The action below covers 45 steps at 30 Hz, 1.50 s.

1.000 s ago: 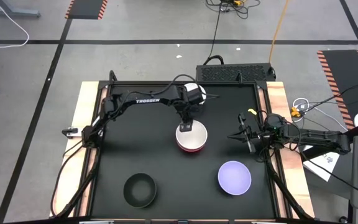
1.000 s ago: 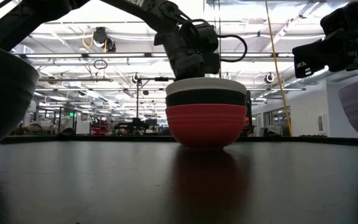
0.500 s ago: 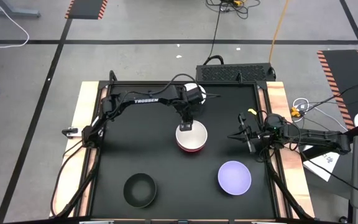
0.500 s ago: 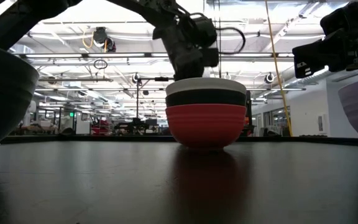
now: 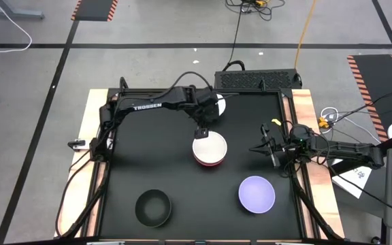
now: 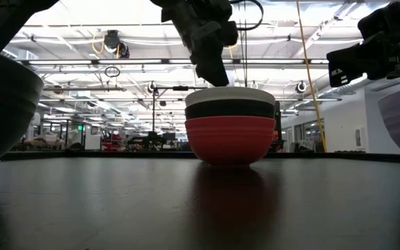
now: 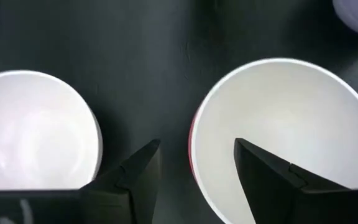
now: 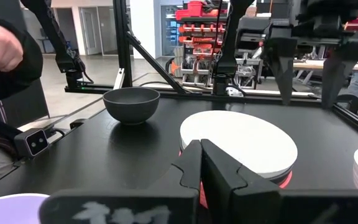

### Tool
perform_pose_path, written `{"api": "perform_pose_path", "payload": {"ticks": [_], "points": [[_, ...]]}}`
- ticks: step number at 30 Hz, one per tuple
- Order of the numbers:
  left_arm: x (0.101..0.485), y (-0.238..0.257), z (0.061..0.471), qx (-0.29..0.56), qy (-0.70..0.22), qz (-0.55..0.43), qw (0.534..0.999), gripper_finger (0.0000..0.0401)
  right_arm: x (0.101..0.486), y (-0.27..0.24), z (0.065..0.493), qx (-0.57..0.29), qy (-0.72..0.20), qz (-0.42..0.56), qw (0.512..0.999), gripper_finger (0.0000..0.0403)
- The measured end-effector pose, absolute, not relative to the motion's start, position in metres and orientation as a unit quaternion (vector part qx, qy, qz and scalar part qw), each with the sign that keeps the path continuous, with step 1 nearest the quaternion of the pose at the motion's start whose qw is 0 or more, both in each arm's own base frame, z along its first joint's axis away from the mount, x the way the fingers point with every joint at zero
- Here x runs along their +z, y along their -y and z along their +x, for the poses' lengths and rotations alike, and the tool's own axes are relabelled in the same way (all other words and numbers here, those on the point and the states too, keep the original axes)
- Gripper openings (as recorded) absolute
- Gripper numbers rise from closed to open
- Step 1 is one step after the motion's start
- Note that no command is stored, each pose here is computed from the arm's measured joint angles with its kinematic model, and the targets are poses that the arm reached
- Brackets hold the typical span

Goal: Nest bowls inside each other
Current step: Stack the white bowl on top of the white bowl

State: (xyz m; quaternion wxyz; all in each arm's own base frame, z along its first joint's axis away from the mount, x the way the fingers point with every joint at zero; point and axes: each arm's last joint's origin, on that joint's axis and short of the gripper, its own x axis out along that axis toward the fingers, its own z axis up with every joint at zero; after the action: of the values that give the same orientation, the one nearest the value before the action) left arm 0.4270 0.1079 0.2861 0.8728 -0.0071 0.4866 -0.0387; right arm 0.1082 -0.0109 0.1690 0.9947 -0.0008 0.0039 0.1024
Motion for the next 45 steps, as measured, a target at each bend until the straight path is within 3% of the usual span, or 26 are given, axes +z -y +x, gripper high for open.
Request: {"api": "perform_pose_path", "payload": {"ticks": [11,14,18,20,27,32,40,45], "points": [[0.302,-0.105,0.42,-0.041,-0.471,-0.016,0.881,0.0189,0.169,0.011,0.108,0.102,-0.005,0.005,0.995,0.0],[0.303,-0.104,0.419,-0.053,-0.468,-0.02,0.882,0.014,0.169,0.011,0.108,0.102,-0.005,0.005,0.995,0.0],[0.304,-0.103,0.417,-0.06,-0.474,-0.012,0.878,0.0035,0.169,0.011,0.108,0.102,-0.005,0.005,0.995,0.0],[0.304,-0.103,0.416,-0.064,-0.477,-0.006,0.876,0.0012,0.169,0.011,0.108,0.102,-0.005,0.005,0.995,0.0],[0.312,-0.101,0.416,-0.07,-0.452,-0.009,0.889,0.0004,0.169,0.011,0.108,0.102,-0.005,0.004,0.995,0.0],[0.345,-0.091,0.405,-0.074,-0.399,0.008,0.914,0.0002,0.169,0.011,0.108,0.102,-0.005,0.005,0.995,0.0],[0.406,-0.057,0.362,-0.063,-0.33,0.06,0.94,0.0001,0.168,0.011,0.108,0.104,-0.01,0.01,0.994,0.0],[0.415,-0.043,0.33,-0.034,-0.312,0.065,0.947,0.0001,0.168,0.011,0.109,0.104,-0.01,0.01,0.994,0.0]]}}
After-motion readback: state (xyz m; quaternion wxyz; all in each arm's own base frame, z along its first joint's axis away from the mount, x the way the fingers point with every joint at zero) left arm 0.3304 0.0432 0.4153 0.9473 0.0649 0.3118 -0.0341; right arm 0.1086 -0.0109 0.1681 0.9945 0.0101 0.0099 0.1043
